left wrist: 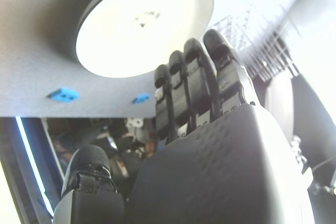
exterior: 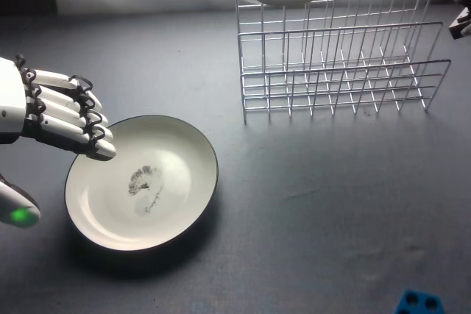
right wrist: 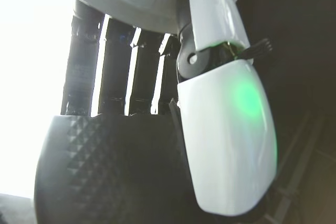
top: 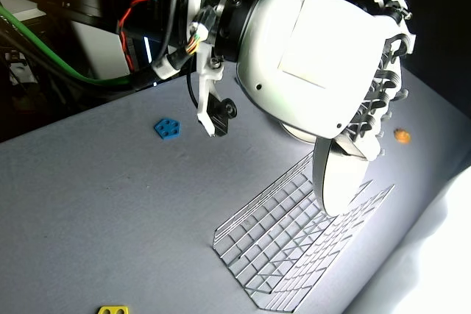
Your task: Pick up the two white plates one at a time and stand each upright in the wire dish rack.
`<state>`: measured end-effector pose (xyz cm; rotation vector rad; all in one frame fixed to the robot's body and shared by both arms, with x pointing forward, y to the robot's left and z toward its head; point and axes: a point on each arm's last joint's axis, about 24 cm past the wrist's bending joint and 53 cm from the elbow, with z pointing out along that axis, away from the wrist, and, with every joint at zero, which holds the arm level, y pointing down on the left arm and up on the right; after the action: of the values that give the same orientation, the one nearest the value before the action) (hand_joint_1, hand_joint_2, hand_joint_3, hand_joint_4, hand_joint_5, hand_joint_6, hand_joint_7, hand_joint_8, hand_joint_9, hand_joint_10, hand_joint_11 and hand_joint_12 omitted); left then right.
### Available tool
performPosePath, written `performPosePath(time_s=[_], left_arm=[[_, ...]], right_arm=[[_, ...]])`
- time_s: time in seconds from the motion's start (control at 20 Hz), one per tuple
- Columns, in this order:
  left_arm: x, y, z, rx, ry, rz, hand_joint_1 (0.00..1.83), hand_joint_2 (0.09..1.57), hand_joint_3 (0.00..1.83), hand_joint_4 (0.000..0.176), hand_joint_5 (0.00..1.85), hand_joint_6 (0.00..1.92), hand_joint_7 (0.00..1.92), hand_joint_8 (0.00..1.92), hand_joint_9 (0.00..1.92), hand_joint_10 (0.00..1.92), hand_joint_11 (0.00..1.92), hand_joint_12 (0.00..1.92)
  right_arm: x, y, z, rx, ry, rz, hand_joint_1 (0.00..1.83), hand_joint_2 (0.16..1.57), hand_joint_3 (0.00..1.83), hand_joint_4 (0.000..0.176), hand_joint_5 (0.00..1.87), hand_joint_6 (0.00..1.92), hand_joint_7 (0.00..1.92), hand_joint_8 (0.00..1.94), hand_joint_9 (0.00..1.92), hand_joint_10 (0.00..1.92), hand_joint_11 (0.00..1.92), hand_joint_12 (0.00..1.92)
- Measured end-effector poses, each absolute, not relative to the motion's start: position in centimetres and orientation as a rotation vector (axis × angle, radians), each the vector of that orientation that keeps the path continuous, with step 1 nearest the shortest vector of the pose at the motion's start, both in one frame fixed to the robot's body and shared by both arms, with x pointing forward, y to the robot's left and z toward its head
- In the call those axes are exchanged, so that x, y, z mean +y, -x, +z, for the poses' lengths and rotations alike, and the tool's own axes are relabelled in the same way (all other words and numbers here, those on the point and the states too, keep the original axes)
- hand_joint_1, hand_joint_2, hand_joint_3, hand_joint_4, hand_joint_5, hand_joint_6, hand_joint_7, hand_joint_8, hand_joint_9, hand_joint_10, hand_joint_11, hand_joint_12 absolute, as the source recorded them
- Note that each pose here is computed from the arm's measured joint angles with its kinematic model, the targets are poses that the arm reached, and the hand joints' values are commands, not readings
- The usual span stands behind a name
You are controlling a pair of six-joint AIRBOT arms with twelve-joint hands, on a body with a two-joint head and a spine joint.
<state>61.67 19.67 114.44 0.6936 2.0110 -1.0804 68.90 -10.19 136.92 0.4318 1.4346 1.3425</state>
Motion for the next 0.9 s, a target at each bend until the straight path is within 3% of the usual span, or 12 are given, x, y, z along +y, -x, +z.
performPosePath(time_s=[0.1,0.2,0.4,0.45,0.9], left_arm=[[19.6,-61.8,114.6,2.005,-0.681,-1.086,0.00,1.10,0.00,0.000,0.30,0.00,0.30,0.00,0.27,0.00,0.00,0.51],[19.6,-61.8,114.6,2.006,-0.681,-1.085,0.00,1.10,0.00,0.000,0.33,0.00,0.32,0.00,0.28,0.00,0.00,0.58],[19.4,-61.9,114.0,2.010,-0.696,-1.076,0.00,1.10,0.00,0.000,0.32,0.00,0.31,0.00,0.27,0.00,0.00,0.52],[19.2,-61.8,113.9,2.010,-0.703,-1.081,0.00,1.10,0.00,0.000,0.30,0.00,0.29,0.00,0.25,0.00,0.00,0.48],[18.9,-61.7,113.9,2.005,-0.707,-1.093,0.00,1.10,0.00,0.000,0.31,0.00,0.31,0.00,0.28,0.00,0.00,0.55]], right_arm=[[-10.3,-69.0,136.5,1.460,-0.422,1.339,1.38,1.09,0.00,0.000,0.95,1.00,1.05,0.84,1.01,1.05,0.81,1.17],[-10.2,-69.1,136.0,1.487,-0.430,1.352,1.38,1.08,0.00,0.000,0.95,1.00,1.03,0.85,1.04,1.02,0.82,1.15],[-10.5,-69.3,135.4,1.511,-0.476,1.380,1.38,1.10,0.00,0.000,0.92,1.05,1.00,0.89,0.97,1.11,0.78,1.22],[-10.6,-69.4,135.4,1.510,-0.478,1.379,1.38,1.09,0.00,0.000,0.95,1.01,1.04,0.84,1.00,1.05,0.80,1.21],[-10.3,-69.1,136.0,1.510,-0.474,1.404,1.38,1.09,0.00,0.000,0.93,1.02,1.03,0.87,0.99,1.08,0.79,1.22]])
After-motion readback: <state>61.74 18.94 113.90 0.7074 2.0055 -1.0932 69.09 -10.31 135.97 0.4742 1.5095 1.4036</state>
